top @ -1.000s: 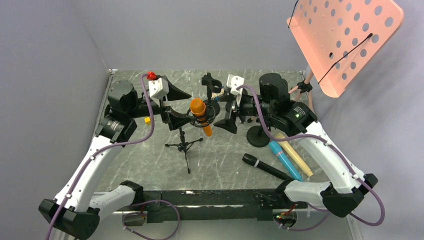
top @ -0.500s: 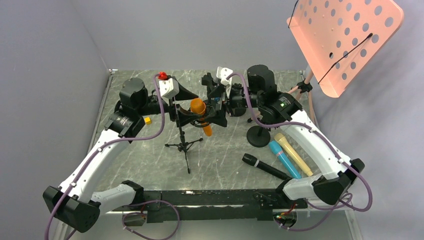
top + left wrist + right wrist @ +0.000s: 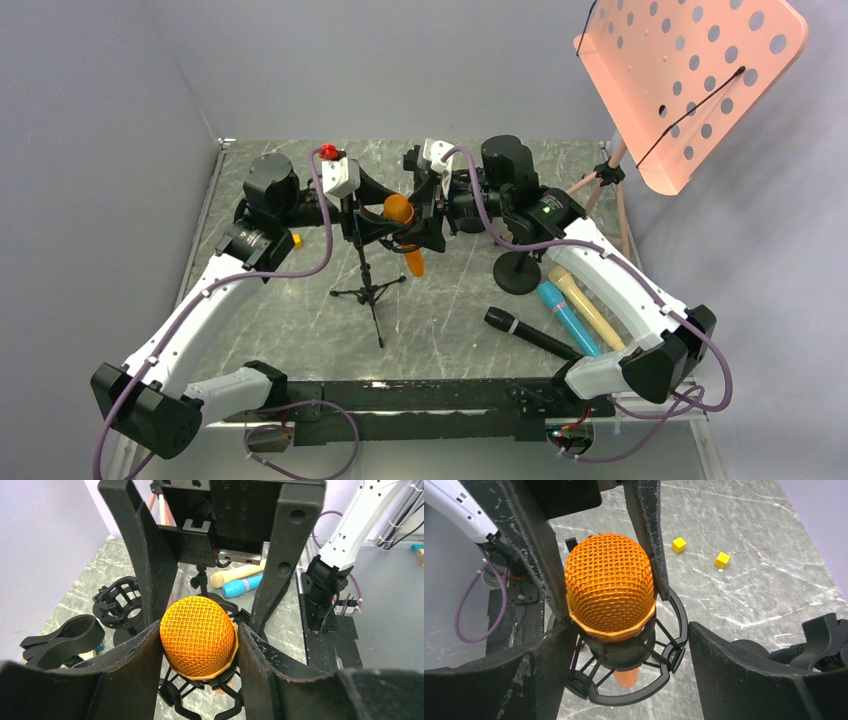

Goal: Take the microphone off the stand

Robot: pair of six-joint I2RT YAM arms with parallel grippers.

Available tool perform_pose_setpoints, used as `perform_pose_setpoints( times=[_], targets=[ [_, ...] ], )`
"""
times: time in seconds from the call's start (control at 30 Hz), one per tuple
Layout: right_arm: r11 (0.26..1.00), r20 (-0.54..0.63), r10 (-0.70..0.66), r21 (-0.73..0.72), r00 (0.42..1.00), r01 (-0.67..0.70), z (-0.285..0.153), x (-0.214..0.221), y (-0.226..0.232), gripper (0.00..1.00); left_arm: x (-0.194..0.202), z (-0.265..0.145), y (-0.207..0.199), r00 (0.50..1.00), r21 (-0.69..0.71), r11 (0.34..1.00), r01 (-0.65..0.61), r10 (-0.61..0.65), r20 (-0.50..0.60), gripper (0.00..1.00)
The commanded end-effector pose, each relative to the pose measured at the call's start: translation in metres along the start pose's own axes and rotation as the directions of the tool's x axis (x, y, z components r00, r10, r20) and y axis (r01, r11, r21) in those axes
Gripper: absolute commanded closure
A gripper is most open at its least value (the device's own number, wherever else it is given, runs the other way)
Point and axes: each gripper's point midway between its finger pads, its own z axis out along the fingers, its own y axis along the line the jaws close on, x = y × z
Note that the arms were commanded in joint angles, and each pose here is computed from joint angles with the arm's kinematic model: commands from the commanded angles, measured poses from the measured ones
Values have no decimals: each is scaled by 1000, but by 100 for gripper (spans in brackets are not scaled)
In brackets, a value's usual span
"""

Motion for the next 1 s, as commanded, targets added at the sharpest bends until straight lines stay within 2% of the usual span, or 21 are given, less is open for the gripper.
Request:
perform_pose_setpoints(
  times=[0.0, 0.17, 0.23, 0.27, 0.57, 0.8, 0.97],
  targets=[
    [1000, 27, -1, -24, 1000, 2, 9, -1, 0, 19, -16, 2, -10, 998, 71, 996, -60, 57, 36, 63],
    [999, -1, 29, -27, 1000, -29, 16, 13, -3, 30, -22, 0, -16, 998, 96, 994, -48, 45, 33, 82],
    [999, -1, 32, -27, 999, -32, 17, 15, -3, 32, -29, -1, -18, 997, 102, 993, -65, 61, 39, 96],
    [999, -5, 33, -29, 999, -33, 18, 18, -3, 33, -34, -2, -19, 996, 101, 992, -78, 73, 46, 100],
    [999, -43, 30, -20, 999, -31, 21, 34, -6, 36, -96, -9, -25, 977, 84, 981, -173, 160, 142, 100],
    [999, -53, 32, -20, 998, -33, 22, 38, -6, 36, -154, -18, -32, 944, 67, 960, -272, 252, 215, 100],
    [999, -56, 27, -24, 998, -29, 23, 38, -6, 36, -186, -25, -43, 929, 71, 956, -284, 256, 269, 100]
  ],
)
